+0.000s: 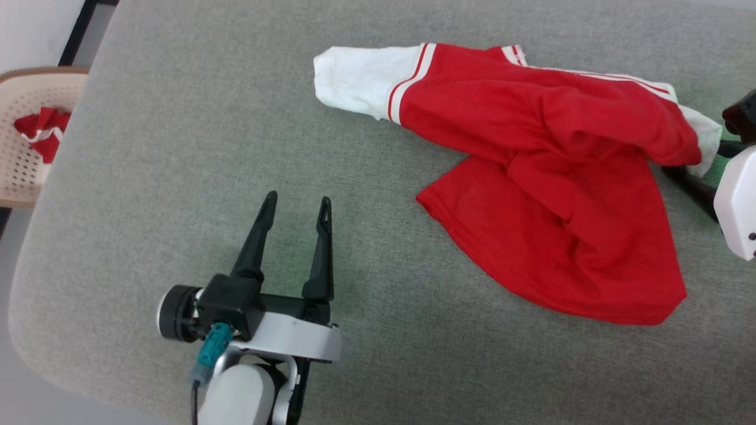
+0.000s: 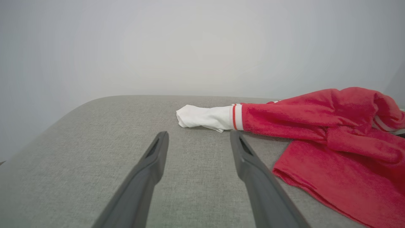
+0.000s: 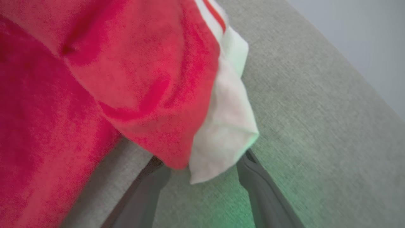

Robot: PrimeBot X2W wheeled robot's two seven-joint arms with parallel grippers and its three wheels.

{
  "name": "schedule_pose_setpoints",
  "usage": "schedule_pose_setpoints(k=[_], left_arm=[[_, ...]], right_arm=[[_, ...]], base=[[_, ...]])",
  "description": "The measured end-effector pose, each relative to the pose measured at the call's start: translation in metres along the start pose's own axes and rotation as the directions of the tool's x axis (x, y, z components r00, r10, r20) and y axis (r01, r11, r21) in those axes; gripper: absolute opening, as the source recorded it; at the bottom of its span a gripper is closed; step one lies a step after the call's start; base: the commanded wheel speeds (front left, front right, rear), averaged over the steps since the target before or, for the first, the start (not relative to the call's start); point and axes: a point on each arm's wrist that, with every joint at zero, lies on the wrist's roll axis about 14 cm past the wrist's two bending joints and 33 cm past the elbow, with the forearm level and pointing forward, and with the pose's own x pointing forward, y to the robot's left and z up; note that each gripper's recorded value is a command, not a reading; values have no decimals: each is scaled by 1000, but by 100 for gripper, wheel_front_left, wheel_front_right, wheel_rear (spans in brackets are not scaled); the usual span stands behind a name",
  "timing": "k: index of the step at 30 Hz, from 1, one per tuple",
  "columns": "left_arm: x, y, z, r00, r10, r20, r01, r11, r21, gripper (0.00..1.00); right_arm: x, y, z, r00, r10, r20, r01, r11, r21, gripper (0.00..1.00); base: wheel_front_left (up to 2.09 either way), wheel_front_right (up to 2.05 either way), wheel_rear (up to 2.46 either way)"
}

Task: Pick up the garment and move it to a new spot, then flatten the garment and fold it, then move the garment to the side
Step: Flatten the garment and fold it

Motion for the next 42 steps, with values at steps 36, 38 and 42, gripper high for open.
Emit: schedule_pose_setpoints(k=[36,38,42], left_arm=[[12,-28,-7,995,-104,11,104,994,-26,100],[10,-28,-7,995,-103,11,103,994,-28,100],[9,-30,-5,994,-111,15,112,993,-34,100]], right_arm=[[-116,-106,-114,918,-391,-58,385,851,358,0],[-118,-98,-127,924,-370,-100,380,855,352,0],[-125,-104,-120,913,-405,-47,396,850,348,94]], base=[[0,0,0],[0,0,0],[0,0,0]])
